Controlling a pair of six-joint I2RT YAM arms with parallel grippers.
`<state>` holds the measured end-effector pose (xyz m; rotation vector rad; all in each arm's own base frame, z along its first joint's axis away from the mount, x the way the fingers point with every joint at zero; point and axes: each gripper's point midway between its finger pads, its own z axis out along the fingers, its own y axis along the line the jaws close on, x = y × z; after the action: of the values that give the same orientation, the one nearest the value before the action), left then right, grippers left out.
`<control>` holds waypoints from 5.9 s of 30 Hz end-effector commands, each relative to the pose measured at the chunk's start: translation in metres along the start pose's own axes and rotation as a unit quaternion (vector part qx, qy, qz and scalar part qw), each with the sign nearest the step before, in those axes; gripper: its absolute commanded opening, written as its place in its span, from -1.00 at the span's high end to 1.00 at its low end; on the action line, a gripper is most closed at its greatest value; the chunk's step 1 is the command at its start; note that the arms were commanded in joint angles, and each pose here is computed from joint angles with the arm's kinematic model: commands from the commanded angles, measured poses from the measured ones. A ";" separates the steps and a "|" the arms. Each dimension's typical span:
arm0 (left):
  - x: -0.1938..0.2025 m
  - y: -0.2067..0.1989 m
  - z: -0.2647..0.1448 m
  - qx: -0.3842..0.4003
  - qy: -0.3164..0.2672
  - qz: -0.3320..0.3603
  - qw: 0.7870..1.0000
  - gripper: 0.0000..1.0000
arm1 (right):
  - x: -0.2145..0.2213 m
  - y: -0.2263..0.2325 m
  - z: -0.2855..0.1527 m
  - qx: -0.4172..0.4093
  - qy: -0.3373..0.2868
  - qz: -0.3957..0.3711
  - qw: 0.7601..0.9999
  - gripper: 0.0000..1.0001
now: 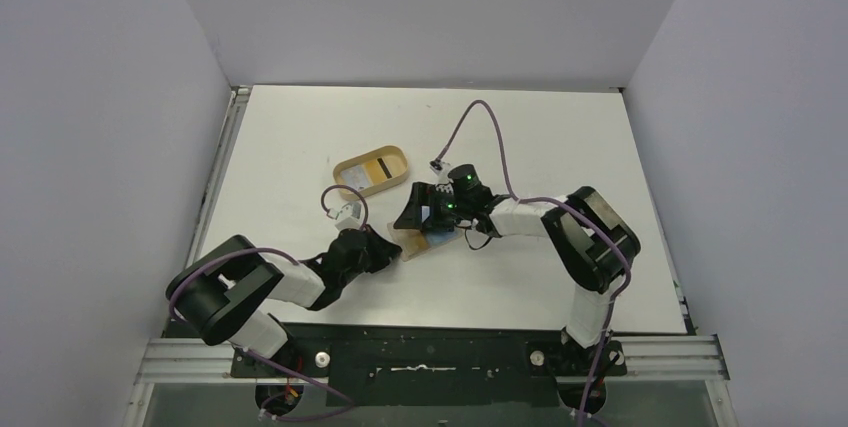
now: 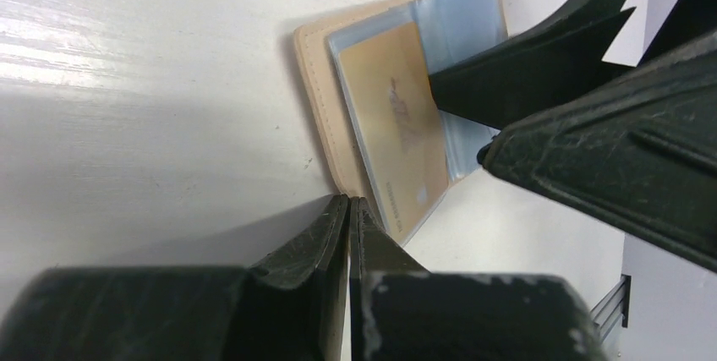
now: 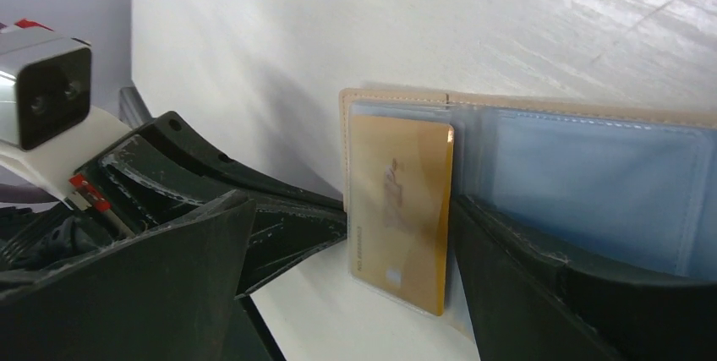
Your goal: Take the credit cards out of the card holder
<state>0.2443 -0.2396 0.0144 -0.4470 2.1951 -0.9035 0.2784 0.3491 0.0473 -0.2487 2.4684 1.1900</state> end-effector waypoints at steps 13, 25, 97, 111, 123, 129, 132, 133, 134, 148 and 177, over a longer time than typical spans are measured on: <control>0.014 0.020 -0.007 -0.028 0.035 0.031 0.999 1.00 | 0.030 0.048 0.004 -0.189 0.068 0.015 0.980 -0.41; 0.004 0.019 -0.016 -0.027 0.032 0.053 0.998 1.00 | 0.056 -0.006 -0.017 -0.083 0.141 -0.034 0.986 -0.38; 0.008 0.022 -0.017 -0.031 0.071 0.088 0.993 1.00 | 0.066 -0.006 -0.040 -0.139 0.153 0.004 0.978 -0.01; 0.011 0.024 -0.016 -0.031 0.076 0.087 0.993 1.00 | 0.039 0.025 -0.051 -0.193 0.113 0.002 0.975 -0.01; 0.011 0.025 -0.017 -0.034 0.076 0.087 0.993 1.00 | 0.035 0.026 -0.049 -0.198 0.101 0.018 0.975 0.11; 0.012 0.026 -0.016 -0.033 0.077 0.086 0.993 1.00 | 0.043 0.011 -0.051 -0.185 0.105 0.031 0.977 0.21; 0.013 0.028 -0.016 -0.035 0.078 0.085 0.993 1.00 | 0.044 0.006 -0.051 -0.181 0.107 0.034 0.977 0.21; 0.013 0.028 -0.016 -0.034 0.078 0.085 0.993 1.00 | 0.045 0.004 -0.051 -0.180 0.108 0.036 0.977 0.21; 0.013 0.028 -0.016 -0.035 0.078 0.086 0.993 1.00 | 0.045 0.003 -0.051 -0.179 0.108 0.036 0.977 0.22; 0.013 0.030 -0.016 -0.037 0.079 0.086 0.992 1.00 | 0.057 -0.019 -0.051 -0.158 0.115 0.055 0.979 0.54; 0.006 0.041 -0.023 -0.055 0.061 0.082 0.993 1.00 | -0.001 -0.013 -0.114 -0.033 0.055 -0.017 0.998 1.00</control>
<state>0.2303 -0.2264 0.0131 -0.2335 2.3085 -0.8592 0.2328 0.2559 0.0688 -0.2924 2.5734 1.3814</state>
